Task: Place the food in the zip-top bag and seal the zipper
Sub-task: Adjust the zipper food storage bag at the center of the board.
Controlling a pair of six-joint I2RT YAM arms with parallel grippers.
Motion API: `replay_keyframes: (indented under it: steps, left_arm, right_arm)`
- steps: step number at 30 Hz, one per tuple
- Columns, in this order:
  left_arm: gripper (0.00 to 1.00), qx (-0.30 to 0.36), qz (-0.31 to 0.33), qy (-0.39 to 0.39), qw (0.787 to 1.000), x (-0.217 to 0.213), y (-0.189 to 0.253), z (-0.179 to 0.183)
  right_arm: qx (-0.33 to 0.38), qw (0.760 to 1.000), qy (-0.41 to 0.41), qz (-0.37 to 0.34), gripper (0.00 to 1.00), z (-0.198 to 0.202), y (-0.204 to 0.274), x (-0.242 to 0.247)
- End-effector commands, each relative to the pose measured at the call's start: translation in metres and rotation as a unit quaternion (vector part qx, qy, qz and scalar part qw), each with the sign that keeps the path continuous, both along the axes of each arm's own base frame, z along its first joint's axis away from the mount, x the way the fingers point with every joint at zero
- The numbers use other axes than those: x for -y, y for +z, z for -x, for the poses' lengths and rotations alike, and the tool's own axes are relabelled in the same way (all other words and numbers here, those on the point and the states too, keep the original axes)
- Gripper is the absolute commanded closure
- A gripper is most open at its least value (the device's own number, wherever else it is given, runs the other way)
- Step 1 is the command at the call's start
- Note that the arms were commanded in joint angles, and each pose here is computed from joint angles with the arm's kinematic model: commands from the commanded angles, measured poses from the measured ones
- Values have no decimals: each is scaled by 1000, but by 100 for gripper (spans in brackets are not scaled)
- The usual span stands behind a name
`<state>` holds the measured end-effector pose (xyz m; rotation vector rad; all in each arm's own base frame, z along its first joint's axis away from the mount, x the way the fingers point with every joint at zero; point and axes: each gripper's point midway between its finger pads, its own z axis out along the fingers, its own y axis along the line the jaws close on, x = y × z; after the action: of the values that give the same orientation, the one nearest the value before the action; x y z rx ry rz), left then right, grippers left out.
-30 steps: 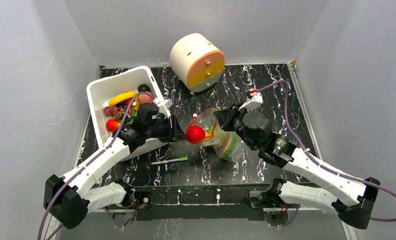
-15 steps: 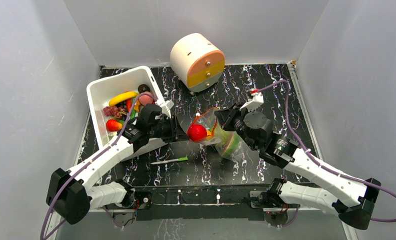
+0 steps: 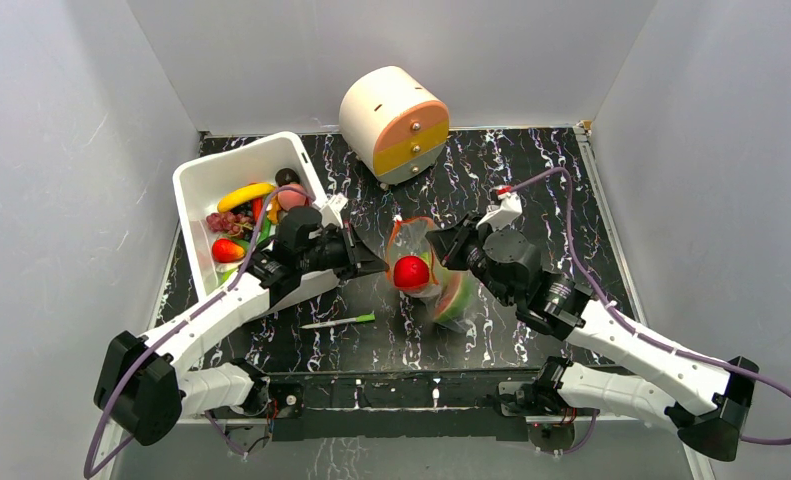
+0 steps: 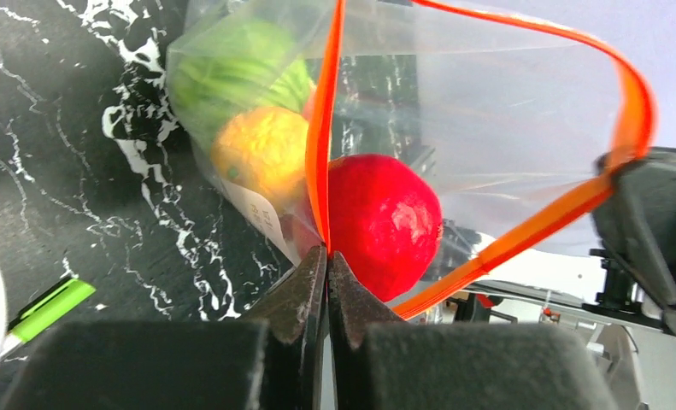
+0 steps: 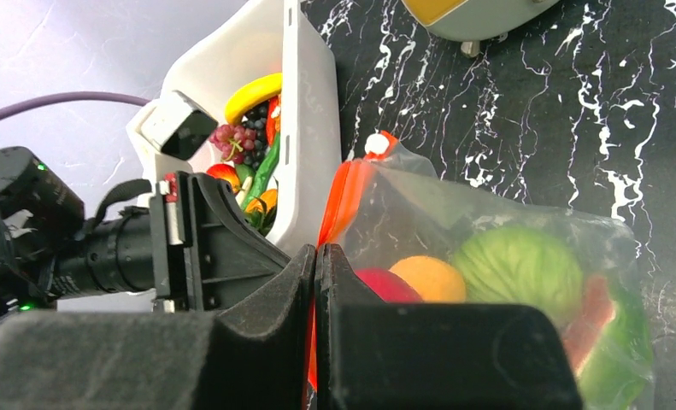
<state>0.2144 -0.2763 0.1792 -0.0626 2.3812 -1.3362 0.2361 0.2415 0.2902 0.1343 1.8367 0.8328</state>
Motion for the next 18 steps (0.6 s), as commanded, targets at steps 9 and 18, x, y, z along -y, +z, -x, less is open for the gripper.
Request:
replay_keyframes:
  steps: [9, 18]
  left_arm:
    - [100, 58, 78, -27, 995, 18, 70, -4]
    - [100, 120, 114, -67, 984, 26, 113, -3]
  right_arm:
    - [19, 999, -41, -6, 100, -6, 12, 15]
    - [30, 997, -72, 18, 100, -10, 17, 31]
